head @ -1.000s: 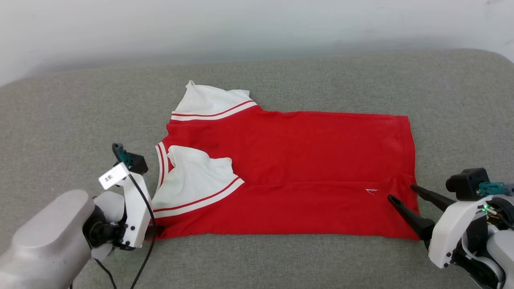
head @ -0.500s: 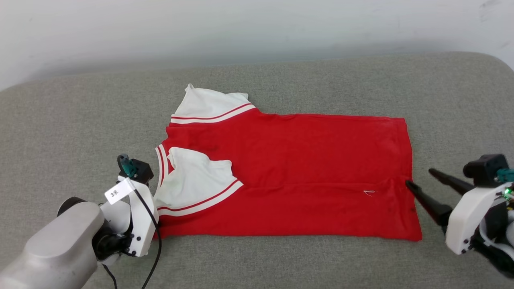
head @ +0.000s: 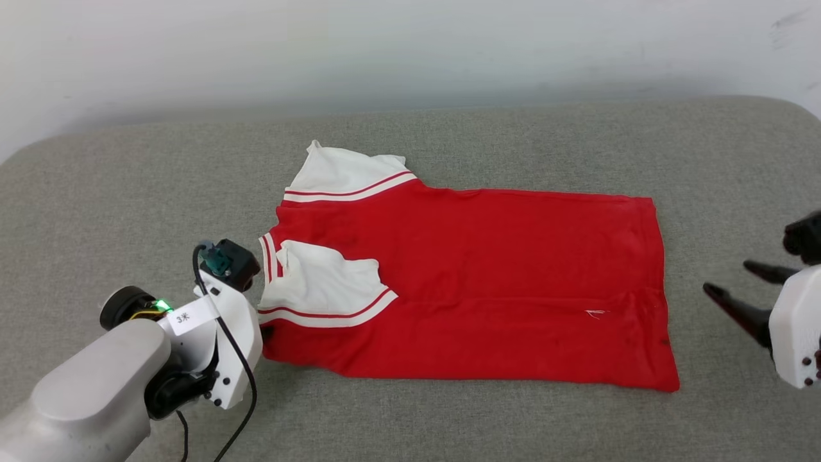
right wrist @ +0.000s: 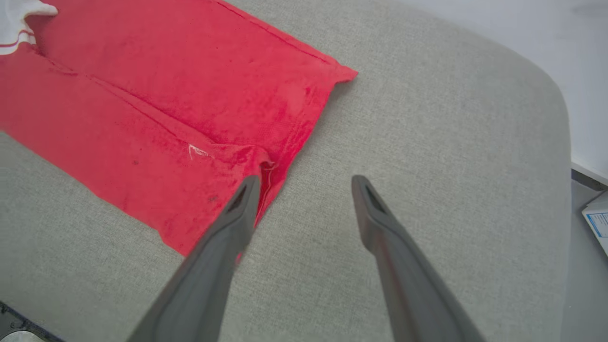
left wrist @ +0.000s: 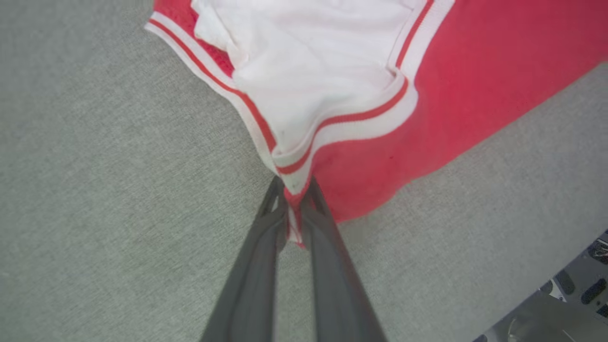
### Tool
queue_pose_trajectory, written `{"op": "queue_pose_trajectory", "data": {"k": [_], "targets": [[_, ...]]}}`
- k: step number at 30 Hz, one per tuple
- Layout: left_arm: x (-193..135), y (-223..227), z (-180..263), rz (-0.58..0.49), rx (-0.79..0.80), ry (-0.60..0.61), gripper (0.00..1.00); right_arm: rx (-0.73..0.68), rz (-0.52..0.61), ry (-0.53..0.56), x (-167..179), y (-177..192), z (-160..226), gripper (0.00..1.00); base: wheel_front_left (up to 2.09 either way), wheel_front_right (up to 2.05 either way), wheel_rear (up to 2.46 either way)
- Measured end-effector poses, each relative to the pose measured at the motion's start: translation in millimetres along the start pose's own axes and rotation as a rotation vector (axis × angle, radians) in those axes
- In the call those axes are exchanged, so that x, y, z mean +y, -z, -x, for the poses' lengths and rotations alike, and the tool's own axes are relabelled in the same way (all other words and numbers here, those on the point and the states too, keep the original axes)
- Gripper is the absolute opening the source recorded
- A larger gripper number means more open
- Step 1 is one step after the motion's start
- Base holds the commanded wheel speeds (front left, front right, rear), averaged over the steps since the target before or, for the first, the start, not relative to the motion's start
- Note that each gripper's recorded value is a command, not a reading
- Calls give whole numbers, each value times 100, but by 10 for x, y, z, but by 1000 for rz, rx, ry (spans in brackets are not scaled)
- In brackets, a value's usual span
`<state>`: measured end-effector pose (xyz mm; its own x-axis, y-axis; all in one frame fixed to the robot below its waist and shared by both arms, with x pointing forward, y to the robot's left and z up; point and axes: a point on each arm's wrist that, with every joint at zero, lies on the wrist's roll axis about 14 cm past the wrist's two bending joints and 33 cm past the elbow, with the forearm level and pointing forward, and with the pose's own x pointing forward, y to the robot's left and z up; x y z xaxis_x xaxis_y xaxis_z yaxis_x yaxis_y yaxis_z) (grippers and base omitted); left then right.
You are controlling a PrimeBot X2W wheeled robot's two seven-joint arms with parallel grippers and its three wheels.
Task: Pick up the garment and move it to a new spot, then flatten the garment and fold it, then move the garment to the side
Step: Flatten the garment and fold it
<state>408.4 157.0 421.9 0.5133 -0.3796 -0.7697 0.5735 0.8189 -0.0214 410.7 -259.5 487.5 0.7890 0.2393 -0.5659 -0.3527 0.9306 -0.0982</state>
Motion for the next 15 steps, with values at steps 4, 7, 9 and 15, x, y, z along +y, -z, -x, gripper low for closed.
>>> {"op": "queue_pose_trajectory", "data": {"k": [4,7,9,15], "targets": [[-60,-34,-6,-15,-13,12,0,114,-22,-47,140,210,-25,100,0,0,0],[-84,-34,-18,-20,-15,19,0,165,-45,-72,239,349,-81,100,0,0,0],[-84,-27,-25,-20,-15,19,0,193,-64,-90,320,446,-131,100,0,0,0],[-31,-19,-46,-25,-17,7,0,257,-119,-117,501,716,-287,100,0,0,0]]}}
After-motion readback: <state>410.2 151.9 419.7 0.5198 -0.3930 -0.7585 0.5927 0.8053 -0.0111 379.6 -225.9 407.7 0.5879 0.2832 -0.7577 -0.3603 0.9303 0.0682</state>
